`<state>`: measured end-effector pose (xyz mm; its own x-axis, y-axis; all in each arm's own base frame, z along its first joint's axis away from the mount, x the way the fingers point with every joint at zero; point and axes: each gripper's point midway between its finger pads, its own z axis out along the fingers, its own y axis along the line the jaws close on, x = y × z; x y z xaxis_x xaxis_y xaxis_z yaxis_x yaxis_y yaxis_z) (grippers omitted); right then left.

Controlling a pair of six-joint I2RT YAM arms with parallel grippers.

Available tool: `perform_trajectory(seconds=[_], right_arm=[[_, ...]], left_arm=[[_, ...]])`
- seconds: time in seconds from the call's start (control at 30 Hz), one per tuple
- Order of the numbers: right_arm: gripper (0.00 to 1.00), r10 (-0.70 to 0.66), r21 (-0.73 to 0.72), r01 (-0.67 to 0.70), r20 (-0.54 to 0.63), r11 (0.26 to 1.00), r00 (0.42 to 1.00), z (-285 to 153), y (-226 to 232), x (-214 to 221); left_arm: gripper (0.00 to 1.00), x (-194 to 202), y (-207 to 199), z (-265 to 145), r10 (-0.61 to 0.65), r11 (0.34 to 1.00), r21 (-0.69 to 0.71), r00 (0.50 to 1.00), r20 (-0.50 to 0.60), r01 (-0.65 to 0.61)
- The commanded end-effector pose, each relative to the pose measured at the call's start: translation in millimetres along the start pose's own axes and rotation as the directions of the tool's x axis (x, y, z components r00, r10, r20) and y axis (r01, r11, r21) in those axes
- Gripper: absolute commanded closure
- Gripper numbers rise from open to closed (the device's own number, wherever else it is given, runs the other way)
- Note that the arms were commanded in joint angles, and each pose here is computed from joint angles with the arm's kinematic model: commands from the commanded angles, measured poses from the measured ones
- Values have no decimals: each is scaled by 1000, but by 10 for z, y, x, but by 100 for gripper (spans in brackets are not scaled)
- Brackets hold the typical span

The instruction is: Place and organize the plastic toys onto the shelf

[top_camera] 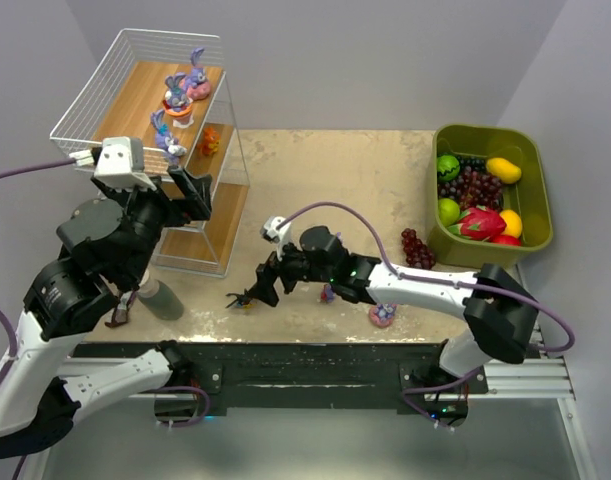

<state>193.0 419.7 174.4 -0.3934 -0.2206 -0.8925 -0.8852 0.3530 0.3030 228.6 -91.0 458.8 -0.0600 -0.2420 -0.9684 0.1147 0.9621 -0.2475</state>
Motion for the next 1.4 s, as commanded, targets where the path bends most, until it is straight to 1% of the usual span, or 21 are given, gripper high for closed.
perform_trajectory(seconds=[0.0, 0.07, 0.1, 0.17, 0.2, 0.23, 0.37, 0.5, 0.57, 0.73, 0.8, 0.93, 1.07, 1.23, 1.37], right_arm=[[9, 0, 30, -1, 26, 1000, 1000, 187, 81, 178], [10, 17, 39, -17, 16, 999, 1000, 249, 135, 299], [11, 22, 84, -24, 30, 996, 999, 296, 68, 324], [11, 83, 146, -90, 53, 985, 995, 335, 62, 390], [11, 115, 187, -129, 85, 974, 990, 342, 17, 379], [11, 170, 221, -196, 129, 956, 977, 341, -20, 359], [12, 265, 288, -310, 185, 906, 946, 421, 15, 463], [12, 323, 356, -365, 174, 860, 930, 533, 2, 687], [15, 359, 372, -395, 164, 840, 919, 592, -2, 792], [16, 408, 366, -442, 172, 819, 897, 642, 64, 912], [16, 406, 370, -444, 182, 816, 896, 686, 42, 936], [16, 396, 354, -448, 211, 821, 893, 789, 33, 878], [15, 405, 303, -465, 243, 832, 882, 858, 89, 796], [13, 456, 266, -516, 257, 814, 852, 898, 144, 775], [13, 474, 281, -532, 251, 799, 844, 965, 123, 817]], left_arm=[[1, 183, -63, -44, -41, 998, 41, 997, -62, 44], [0, 246, -58, -55, -53, 998, 40, 996, -79, 56], [1, 267, -49, -67, -56, 997, 39, 995, -86, 60], [1, 299, -46, -77, -70, 997, 37, 993, -96, 73], [1, 323, -37, -82, -69, 997, 34, 992, -103, 73], [1, 324, -41, -87, -75, 996, 36, 992, -105, 79], [1, 345, -55, -91, -84, 995, 38, 990, -116, 88], [0, 360, -77, -86, -78, 995, 45, 989, -128, 85], [0, 365, -84, -94, -75, 995, 49, 988, -134, 83], [1, 398, -74, -104, -69, 996, 49, 987, -146, 77], [0, 410, -67, -113, -65, 996, 49, 986, -151, 73], [1, 409, -82, -113, -58, 996, 57, 986, -155, 67], [0, 355, -79, -118, -48, 997, 59, 988, -146, 57], [0, 336, -76, -110, -35, 997, 56, 989, -144, 43], [1, 326, -73, -101, -24, 998, 57, 990, -139, 32]])
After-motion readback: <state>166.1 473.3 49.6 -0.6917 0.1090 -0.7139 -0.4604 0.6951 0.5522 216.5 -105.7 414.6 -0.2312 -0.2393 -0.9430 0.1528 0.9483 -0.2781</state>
